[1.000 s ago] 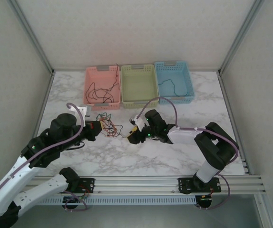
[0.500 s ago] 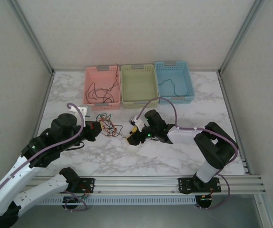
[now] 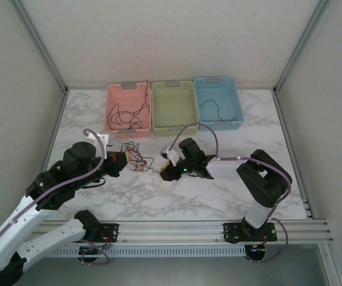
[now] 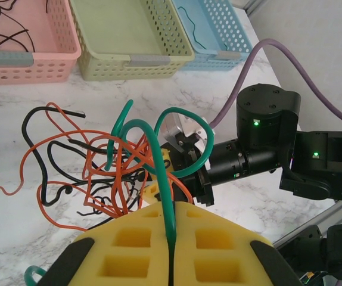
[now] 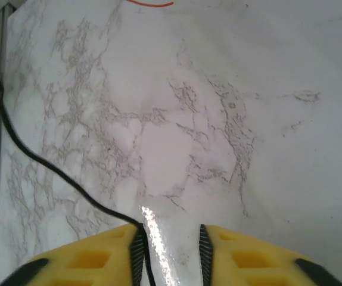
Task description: Untangle the cables
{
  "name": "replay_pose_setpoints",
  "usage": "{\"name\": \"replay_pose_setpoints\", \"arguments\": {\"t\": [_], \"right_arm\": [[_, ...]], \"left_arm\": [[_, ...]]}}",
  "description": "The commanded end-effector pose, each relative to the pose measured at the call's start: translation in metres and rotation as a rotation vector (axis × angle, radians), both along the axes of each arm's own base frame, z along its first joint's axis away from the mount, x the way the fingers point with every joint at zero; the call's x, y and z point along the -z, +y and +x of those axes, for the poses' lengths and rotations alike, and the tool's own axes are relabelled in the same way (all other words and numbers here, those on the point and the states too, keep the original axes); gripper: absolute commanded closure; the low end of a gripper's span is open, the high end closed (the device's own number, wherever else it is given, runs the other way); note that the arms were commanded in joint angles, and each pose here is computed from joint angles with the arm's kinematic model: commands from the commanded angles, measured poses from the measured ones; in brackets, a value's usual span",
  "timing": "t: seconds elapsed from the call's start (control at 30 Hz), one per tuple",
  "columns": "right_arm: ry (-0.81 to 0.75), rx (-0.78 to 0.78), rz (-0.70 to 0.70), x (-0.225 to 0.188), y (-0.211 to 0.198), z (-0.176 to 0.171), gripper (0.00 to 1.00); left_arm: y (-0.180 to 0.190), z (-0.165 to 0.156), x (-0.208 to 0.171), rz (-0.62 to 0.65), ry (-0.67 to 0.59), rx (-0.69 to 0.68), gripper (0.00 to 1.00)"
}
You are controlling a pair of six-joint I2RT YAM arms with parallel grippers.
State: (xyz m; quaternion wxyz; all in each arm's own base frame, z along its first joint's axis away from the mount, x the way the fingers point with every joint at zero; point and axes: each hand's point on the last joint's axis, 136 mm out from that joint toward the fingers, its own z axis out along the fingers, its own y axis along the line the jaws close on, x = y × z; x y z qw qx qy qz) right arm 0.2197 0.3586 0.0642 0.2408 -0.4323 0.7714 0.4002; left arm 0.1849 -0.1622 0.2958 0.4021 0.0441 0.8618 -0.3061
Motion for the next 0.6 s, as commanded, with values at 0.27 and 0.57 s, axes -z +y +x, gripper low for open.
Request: {"name": "replay_pose_setpoints", "arguments": {"t": [0.27, 0.57], "right_arm": [[-0.151, 0.167, 0.028, -0.048, -0.025, 0.029, 1.00], [-0.294, 0.405, 0.170, -0.174, -0.084, 0.050, 1.00]], "left_arm": [[0.044, 0.004, -0.008, 0.058, -0.062, -0.183, 1.00], [0.069, -0.002, -0.010, 0.094, -0.092, -0.262, 1.00]]}}
